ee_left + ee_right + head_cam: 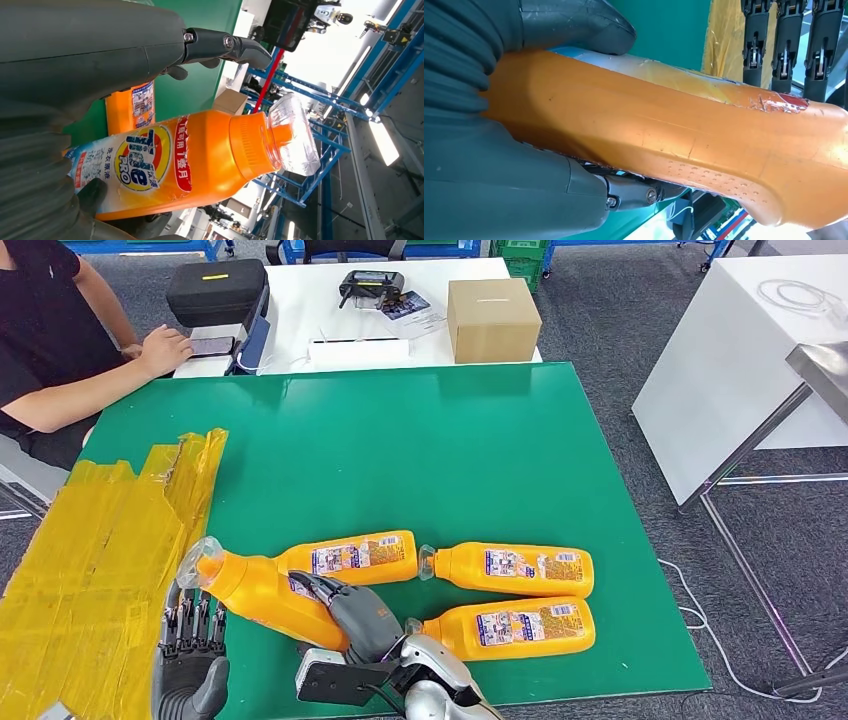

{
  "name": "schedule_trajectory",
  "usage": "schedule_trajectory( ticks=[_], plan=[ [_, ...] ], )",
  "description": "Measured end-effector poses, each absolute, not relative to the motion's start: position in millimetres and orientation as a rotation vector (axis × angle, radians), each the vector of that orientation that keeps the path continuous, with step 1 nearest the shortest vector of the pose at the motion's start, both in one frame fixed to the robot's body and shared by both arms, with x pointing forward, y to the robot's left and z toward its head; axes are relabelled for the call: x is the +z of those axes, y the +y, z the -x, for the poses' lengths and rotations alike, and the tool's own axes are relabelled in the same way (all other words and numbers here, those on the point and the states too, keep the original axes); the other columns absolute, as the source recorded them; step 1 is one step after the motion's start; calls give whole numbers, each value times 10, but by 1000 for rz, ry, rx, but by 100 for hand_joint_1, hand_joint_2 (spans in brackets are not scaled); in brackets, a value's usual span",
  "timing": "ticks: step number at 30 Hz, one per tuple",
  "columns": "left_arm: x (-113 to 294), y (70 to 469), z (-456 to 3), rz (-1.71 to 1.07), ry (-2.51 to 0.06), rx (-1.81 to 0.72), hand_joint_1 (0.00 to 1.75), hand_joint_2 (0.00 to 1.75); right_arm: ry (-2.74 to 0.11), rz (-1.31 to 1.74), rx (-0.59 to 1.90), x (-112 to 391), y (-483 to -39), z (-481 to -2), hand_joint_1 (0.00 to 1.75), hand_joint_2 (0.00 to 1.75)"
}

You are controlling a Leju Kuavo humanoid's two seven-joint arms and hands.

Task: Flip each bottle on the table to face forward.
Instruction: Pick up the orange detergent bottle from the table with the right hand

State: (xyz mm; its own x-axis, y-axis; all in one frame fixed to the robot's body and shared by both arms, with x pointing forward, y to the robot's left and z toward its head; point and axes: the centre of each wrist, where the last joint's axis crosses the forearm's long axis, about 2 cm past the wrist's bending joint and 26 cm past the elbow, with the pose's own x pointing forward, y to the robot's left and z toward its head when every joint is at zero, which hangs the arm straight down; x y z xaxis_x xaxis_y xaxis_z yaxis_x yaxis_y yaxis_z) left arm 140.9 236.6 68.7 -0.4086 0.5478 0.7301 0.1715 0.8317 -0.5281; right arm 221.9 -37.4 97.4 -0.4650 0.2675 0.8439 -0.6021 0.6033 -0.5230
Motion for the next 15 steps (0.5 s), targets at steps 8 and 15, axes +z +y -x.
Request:
schedule_trajectory(
  ticks=[8, 15],
  plan=[
    [701, 2315, -1425, 545, -1966, 458, 0, 175, -1809, -272, 1119, 1013, -304, -2212, 175, 175],
    [707, 2289, -1433, 523, -1961, 472, 0, 175, -1846, -290, 1281, 1052, -156, -2175, 175, 175]
  ],
)
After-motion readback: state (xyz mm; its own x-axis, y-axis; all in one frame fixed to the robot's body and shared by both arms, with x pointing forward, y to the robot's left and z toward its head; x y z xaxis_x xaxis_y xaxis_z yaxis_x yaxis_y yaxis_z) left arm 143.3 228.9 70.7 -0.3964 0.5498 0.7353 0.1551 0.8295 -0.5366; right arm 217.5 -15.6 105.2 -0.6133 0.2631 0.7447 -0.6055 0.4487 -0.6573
